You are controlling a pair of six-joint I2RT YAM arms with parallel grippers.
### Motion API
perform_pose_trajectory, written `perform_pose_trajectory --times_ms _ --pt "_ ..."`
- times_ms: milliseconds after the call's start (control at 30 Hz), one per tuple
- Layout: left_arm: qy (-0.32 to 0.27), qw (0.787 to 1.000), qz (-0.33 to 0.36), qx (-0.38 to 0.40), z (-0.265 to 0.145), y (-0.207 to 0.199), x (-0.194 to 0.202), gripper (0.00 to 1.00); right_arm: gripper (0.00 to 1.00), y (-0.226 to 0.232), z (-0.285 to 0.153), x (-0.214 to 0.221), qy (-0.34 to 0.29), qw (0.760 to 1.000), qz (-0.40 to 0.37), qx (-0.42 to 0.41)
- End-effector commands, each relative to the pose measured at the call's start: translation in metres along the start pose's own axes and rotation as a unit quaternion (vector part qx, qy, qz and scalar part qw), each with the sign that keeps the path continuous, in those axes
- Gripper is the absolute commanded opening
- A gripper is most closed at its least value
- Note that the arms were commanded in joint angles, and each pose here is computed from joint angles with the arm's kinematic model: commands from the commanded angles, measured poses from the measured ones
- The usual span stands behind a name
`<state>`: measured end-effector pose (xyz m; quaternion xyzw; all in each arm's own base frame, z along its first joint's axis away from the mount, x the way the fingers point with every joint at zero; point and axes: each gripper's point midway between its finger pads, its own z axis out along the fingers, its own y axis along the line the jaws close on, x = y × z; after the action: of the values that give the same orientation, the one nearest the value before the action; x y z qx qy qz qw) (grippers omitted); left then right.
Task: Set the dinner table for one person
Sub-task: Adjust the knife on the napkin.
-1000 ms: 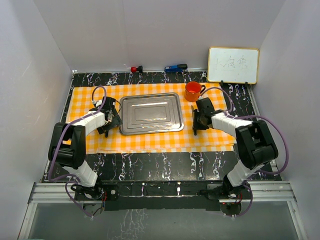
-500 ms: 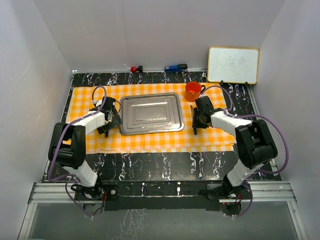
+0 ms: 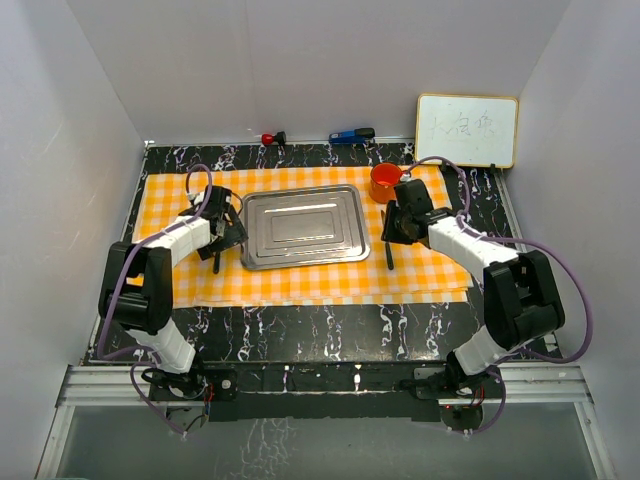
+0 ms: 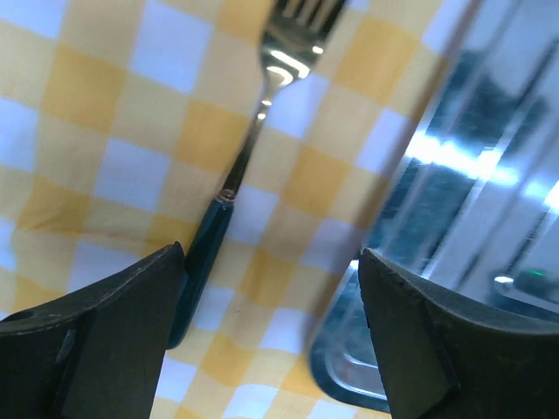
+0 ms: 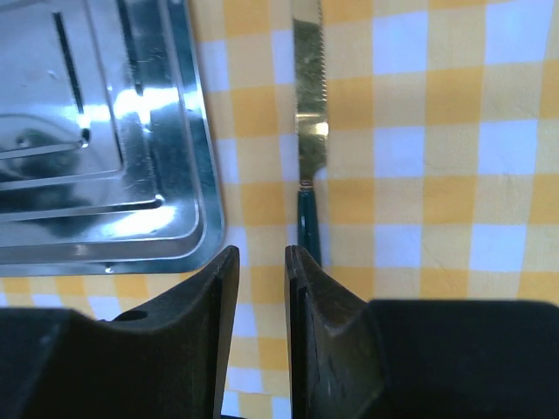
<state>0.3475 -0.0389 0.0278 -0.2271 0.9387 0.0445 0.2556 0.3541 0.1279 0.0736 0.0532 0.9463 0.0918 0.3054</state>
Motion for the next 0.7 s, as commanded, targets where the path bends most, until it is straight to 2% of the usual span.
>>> perform_pose_trajectory --times_ms 0,100,667 --pt "-0.005 0.995 -0.005 0.101 -0.012 -0.048 -0.021 0.79 0.26 0.038 -0.013 -0.031 -0.032 0.996 0.004 -0.079" --pt "-0.021 0.991 -0.009 0.132 -0.013 -0.063 -0.031 0.79 0.26 0.051 -0.006 -0.033 -0.032 0.993 0.004 -0.11" --pt "-0.017 0.993 0.021 0.114 -0.002 -0.071 -0.046 0.78 0.26 0.062 0.048 -0.014 0.014 0.993 -0.007 -0.118"
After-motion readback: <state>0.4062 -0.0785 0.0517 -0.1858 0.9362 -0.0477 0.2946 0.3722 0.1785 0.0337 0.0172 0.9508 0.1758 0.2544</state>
